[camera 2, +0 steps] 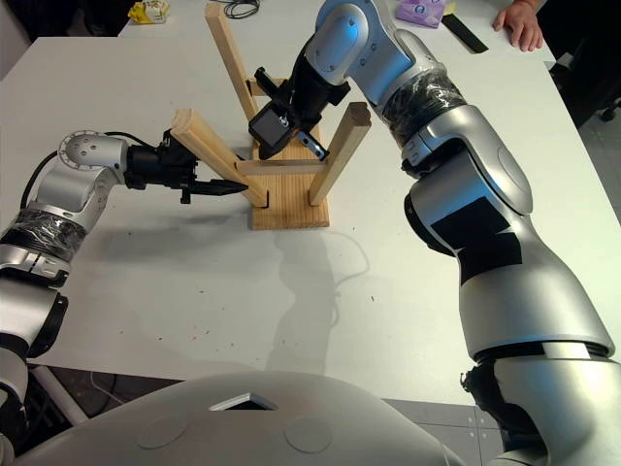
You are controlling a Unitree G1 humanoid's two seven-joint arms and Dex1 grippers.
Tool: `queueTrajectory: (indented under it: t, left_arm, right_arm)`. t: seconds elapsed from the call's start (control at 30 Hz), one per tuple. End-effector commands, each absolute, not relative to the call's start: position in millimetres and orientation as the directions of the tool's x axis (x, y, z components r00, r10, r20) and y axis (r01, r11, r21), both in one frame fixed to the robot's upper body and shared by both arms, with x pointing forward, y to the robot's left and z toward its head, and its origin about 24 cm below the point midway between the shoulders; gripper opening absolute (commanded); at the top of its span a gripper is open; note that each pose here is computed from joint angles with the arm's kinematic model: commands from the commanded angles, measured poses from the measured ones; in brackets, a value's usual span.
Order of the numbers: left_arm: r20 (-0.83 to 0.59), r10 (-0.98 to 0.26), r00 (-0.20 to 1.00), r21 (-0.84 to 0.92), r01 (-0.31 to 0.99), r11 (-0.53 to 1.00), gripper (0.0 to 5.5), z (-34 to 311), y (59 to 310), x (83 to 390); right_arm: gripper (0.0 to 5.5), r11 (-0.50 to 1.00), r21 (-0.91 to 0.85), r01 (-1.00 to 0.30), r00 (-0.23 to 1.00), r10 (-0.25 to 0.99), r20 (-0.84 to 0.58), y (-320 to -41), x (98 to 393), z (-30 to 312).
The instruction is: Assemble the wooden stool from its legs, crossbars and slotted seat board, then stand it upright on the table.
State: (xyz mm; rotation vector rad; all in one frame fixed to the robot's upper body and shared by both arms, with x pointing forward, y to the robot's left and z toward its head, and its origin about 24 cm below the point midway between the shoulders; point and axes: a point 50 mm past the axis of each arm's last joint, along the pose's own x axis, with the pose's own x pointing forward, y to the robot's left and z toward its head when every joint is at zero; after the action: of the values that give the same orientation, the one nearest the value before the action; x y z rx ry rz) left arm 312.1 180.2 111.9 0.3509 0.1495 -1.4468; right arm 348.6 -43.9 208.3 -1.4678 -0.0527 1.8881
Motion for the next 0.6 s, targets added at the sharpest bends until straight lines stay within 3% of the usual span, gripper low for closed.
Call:
queueTrajectory:
  t: [0.03, 0.43, 0.6]
  left_arm:
    - [-0.700, -0.712, -0.058, -0.190, 0.976, 0.107, 2.06, 6, 200, 264]
    - [-0.704, -0.701, -0.112, -0.158, 0.987, 0.002, 2.06, 20, 185, 278]
    - [-0.707, -0.697, -0.122, -0.162, 0.987, -0.008, 2.06, 19, 186, 276]
  right_arm:
    - [0.00, -0.811, -0.365, -0.457, -0.203, 0.495, -0.845, -33, 337, 193]
    - [0.00, -0.770, -0.396, -0.500, -0.200, 0.548, -0.812, -32, 338, 187]
    - [0.00, -0.598, -0.560, -0.573, -0.083, 0.722, -0.687, -27, 349, 209]
